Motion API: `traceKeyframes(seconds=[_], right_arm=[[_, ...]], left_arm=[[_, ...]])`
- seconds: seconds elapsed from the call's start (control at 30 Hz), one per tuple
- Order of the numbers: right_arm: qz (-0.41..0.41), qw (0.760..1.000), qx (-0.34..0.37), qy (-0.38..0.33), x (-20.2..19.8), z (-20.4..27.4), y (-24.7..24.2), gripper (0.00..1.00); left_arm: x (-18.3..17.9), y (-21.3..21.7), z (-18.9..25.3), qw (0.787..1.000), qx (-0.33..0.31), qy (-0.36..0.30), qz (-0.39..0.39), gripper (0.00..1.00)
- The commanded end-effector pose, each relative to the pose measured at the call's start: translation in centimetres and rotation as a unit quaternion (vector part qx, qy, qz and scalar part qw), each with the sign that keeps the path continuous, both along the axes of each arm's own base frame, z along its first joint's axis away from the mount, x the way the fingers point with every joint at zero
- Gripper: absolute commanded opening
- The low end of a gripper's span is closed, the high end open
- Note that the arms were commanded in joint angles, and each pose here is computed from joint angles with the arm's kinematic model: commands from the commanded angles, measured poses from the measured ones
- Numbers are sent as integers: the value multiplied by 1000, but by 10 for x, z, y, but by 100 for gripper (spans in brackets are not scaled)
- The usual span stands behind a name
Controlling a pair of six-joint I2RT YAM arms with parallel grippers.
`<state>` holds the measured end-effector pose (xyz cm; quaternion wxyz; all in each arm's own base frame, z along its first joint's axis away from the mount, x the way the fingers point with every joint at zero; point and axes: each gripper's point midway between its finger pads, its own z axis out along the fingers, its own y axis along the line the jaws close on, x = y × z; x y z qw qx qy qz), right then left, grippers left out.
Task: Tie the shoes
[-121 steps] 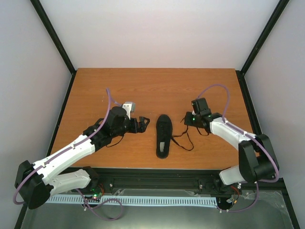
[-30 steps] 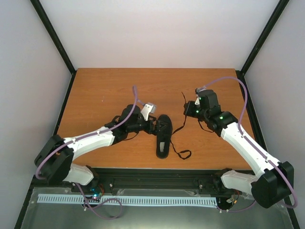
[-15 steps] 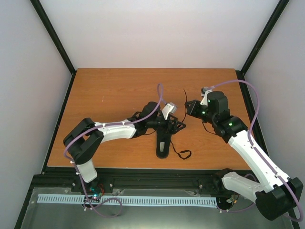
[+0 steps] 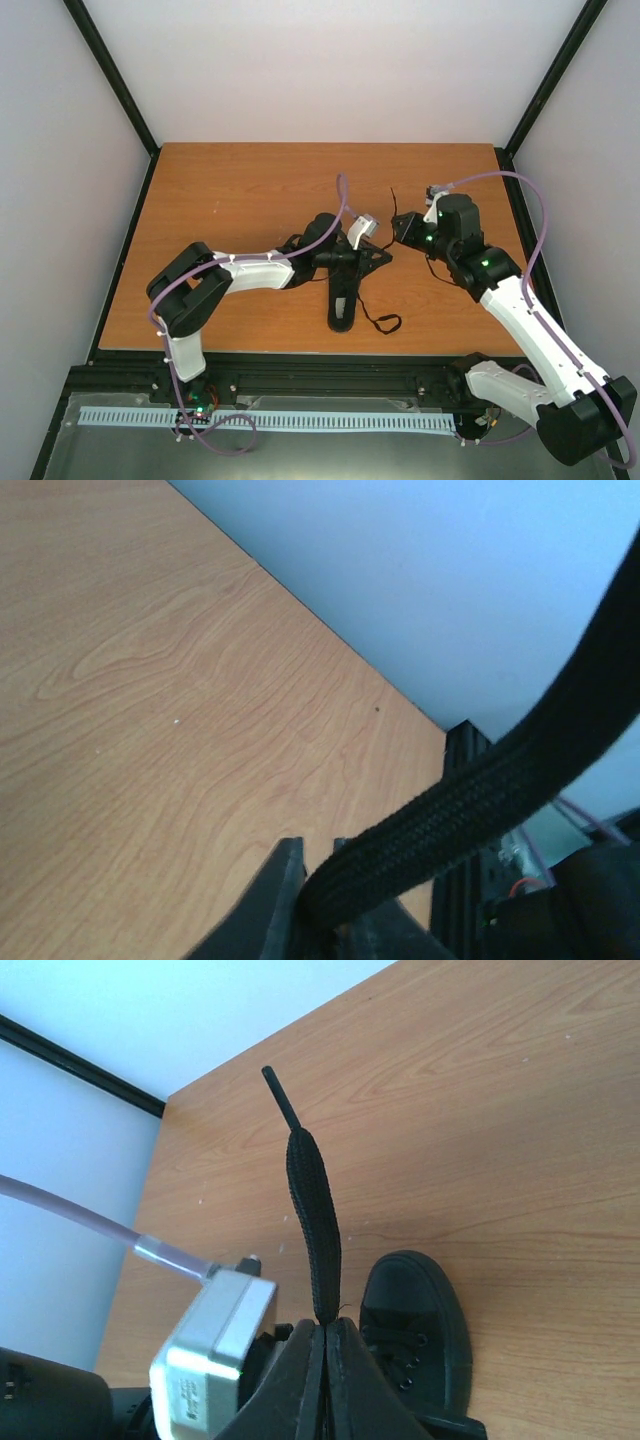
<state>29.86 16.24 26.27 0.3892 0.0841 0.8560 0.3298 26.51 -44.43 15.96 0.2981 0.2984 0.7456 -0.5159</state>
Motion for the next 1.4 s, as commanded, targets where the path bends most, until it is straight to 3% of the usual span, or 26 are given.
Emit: traceKeyframes(seconds=[0.0, 0.17, 0.37, 0.43, 0.5, 0.53, 0.63, 0.8, 1.03, 1.37], right_arm=[[-20, 999, -25, 17, 4, -19, -9, 3], [7, 997, -56, 57, 14, -56, 1, 3], [81, 989, -80, 95, 24, -101, 29, 4], [88, 985, -91, 113, 25, -118, 30, 23], [85, 984, -100, 123, 23, -127, 27, 61], [81, 983, -105, 128, 21, -130, 24, 72], [65, 980, -125, 144, 11, -141, 12, 83], [48, 965, -156, 204, -27, -170, -13, 86], [52, 949, -146, 275, -85, -199, -21, 85], [62, 925, -167, 336, -136, -225, -30, 67]], left_arm=[[2, -4, 40, 999, -48, -24, 5, 6], [11, 39, 34, 998, -30, 8, 51, 1], [0, 88, 4, 995, 50, 56, 69, 1], [-4, 99, 1, 993, 68, 66, 76, 1], [-4, 110, -3, 989, 80, 79, 92, 1], [-2, 115, -4, 988, 83, 84, 101, 1], [0, 122, -6, 983, 97, 100, 120, 1], [6, 127, -7, 974, 106, 126, 154, 1], [13, 138, -9, 959, 121, 160, 202, 1], [27, 148, 15, 951, 81, 160, 251, 1]])
